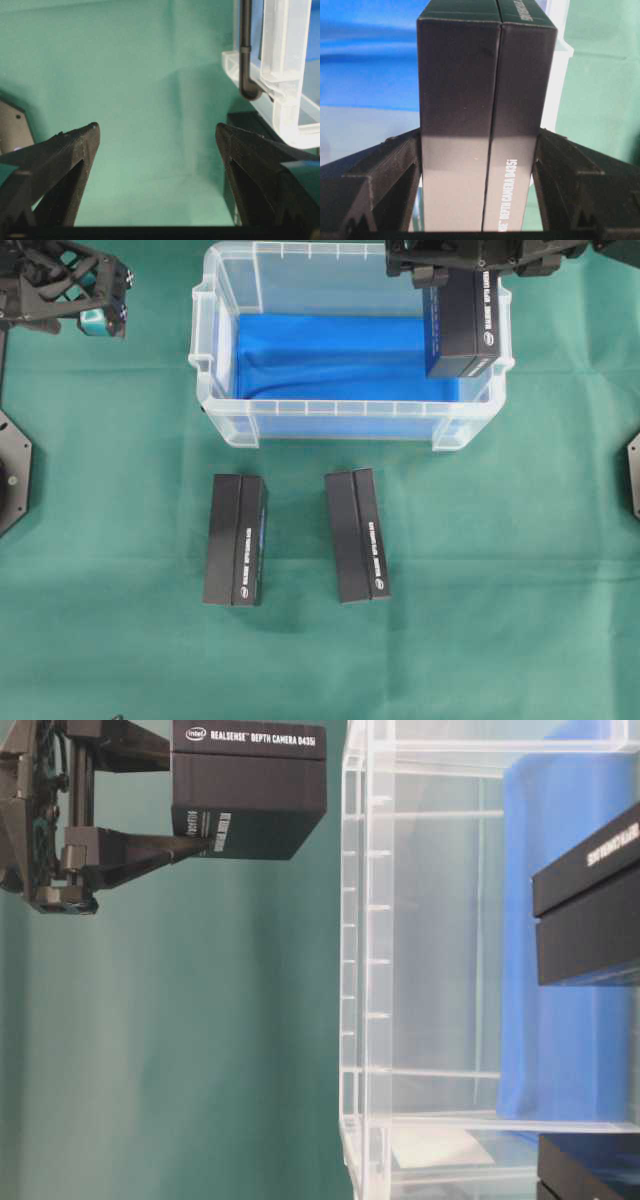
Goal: Take out the box from the case.
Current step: 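Lift the right black box up out of the bin with the right gripper, then carry the box forward and lower it onto the cloth right of the others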
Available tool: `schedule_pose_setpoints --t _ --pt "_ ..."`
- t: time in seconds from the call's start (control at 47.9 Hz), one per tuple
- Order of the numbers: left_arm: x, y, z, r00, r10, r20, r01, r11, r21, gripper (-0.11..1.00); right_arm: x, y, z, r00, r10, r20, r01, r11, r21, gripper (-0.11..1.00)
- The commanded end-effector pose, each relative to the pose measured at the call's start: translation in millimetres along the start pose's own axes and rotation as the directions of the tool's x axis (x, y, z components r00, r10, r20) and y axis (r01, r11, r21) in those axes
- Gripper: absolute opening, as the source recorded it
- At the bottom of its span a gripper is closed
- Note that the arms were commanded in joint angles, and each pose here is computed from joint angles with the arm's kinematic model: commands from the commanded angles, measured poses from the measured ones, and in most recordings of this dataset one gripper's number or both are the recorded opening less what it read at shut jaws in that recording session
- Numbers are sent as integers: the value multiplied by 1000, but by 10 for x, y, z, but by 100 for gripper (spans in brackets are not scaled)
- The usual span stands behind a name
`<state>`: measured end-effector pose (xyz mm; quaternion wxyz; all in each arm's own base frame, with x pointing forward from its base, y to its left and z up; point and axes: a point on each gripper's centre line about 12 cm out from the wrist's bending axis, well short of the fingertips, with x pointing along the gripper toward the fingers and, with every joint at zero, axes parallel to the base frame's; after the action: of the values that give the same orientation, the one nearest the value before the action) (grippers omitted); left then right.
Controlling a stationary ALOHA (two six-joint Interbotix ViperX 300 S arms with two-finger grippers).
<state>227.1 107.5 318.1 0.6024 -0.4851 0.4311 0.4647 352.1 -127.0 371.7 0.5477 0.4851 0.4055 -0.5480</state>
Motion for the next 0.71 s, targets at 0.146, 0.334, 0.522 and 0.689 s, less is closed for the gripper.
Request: schedule_pose_setpoints --t 0.146,0.334,0.522,0.689 --pt "-63 -9 -2 1000 -21 9 21 1000 3 100 -238 -35 -108 998 58 12 -58 998 -22 65" --pt "-68 -7 -3 1000 -23 10 23 1000 3 100 -283 5 -430 998 56 -3 -56 997 -61 65" --pt "-63 -9 -2 1000 -21 9 21 1000 17 100 -326 -5 -777 999 33 -12 -34 997 -71 65" --pt "-68 -6 -8 1000 -20 8 20 1000 18 100 -370 2 -1123 999 40 -24 -41 997 -63 65"
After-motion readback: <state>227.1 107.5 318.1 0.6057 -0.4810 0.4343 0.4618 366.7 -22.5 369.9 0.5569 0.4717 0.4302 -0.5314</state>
